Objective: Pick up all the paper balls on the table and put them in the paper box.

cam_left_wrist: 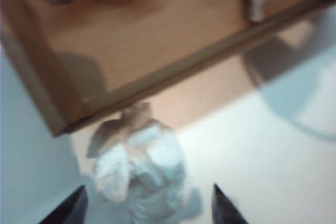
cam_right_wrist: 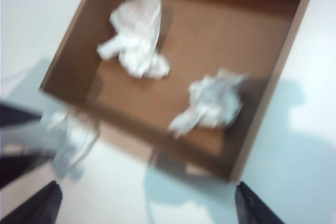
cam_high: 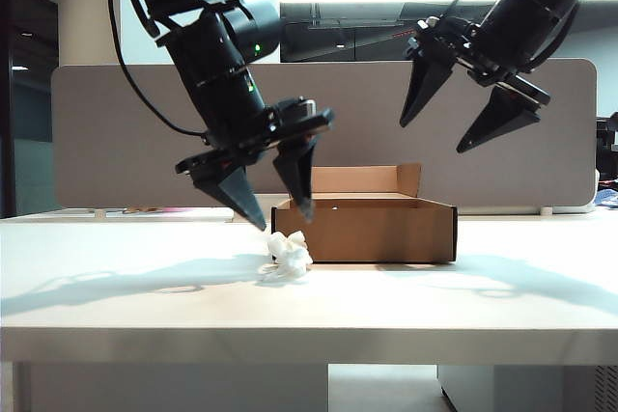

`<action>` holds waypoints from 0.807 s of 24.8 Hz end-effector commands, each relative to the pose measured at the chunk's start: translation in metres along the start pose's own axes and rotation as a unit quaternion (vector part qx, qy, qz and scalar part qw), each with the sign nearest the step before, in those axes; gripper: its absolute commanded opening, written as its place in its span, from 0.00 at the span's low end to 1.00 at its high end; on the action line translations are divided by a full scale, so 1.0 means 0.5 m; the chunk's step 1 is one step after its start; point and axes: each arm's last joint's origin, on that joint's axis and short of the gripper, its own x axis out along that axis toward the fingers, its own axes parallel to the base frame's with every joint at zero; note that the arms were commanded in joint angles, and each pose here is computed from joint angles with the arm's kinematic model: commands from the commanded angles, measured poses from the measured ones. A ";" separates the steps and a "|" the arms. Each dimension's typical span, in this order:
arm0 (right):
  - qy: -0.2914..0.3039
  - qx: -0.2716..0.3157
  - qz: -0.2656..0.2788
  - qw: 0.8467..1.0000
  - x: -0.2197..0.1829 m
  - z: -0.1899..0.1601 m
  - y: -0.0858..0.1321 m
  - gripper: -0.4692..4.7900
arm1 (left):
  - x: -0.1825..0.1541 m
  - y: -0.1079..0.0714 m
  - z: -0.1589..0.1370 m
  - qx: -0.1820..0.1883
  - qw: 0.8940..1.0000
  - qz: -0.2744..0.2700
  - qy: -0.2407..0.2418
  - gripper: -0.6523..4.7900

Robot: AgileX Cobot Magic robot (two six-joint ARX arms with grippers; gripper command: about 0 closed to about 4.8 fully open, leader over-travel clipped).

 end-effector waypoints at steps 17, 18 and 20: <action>0.121 0.038 0.125 0.984 -0.015 -0.048 0.019 0.11 | 0.051 0.008 0.000 -0.011 1.000 0.024 -0.005 0.50; 0.121 0.038 0.125 0.984 -0.015 -0.048 0.019 0.11 | 0.060 0.010 -0.003 -0.011 1.000 0.024 0.000 0.50; 0.122 0.038 0.125 0.984 -0.015 -0.049 0.019 0.11 | 0.066 0.011 -0.004 -0.012 1.000 0.025 0.002 0.49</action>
